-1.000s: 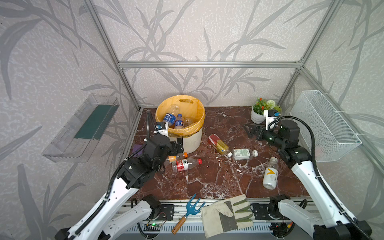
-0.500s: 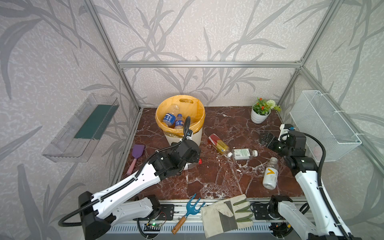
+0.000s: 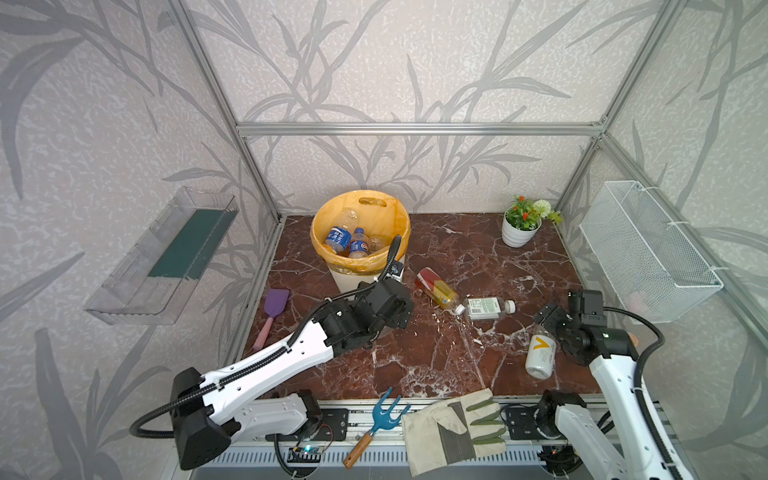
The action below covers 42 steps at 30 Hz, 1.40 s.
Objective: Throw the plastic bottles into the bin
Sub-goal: 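Grasp the V-labelled bottle with the right gripper while the left gripper lowers, then lift the V-labelled bottle and carry it over the bin with the right gripper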
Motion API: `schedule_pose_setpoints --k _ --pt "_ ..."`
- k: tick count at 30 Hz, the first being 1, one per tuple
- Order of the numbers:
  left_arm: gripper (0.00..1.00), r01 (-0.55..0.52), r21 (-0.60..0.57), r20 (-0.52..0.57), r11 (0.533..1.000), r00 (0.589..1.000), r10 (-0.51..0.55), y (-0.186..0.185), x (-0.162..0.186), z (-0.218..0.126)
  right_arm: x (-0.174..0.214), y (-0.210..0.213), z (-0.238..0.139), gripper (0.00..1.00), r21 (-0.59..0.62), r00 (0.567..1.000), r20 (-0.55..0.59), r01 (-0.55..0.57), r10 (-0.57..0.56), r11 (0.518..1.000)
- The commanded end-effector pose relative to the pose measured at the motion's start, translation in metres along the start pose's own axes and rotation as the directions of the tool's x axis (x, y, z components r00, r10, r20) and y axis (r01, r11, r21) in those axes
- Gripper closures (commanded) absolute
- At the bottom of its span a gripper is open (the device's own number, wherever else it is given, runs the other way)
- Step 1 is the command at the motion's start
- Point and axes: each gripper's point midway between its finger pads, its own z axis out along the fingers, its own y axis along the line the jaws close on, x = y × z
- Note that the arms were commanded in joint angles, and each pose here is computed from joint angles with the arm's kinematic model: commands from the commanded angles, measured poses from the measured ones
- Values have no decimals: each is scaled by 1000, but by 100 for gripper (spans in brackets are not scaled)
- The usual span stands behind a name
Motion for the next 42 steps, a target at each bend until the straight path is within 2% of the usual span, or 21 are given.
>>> schedule_pose_setpoints --k 1,5,13,17,25,31,33,36,38,42 --pt "3 -48 40 27 998 999 47 -10 -13 -2 22 -28 8 4 121 997 -66 -19 28 992" --pt "2 -64 77 48 995 997 61 -18 -17 -1 33 -36 16 15 160 993 -117 5 13 987" --pt "2 -81 148 62 986 995 72 -34 -20 3 61 -41 39 16 185 966 -258 45 4 982" --pt "2 -81 160 65 984 995 72 -36 -18 3 67 -39 48 27 170 960 -281 56 -6 984" --pt "2 -93 159 63 983 994 84 -36 -18 4 71 -25 61 28 91 954 -300 56 -26 994" --pt "2 -102 163 71 981 993 92 -35 -22 -1 84 -32 72 23 123 937 -350 48 -2 991" --pt "2 -101 155 74 983 993 90 -32 -22 -3 82 -30 72 24 116 939 -343 45 -3 992" --pt "2 -91 142 83 986 993 79 -28 -25 -7 67 -20 60 31 75 953 -301 51 -26 996" --pt "2 -83 135 93 987 993 71 -26 -28 -9 50 -10 47 36 37 969 -241 57 -46 998" --pt "2 -68 133 111 989 992 53 -25 -36 -13 16 12 16 40 -72 992 -87 82 -88 994"
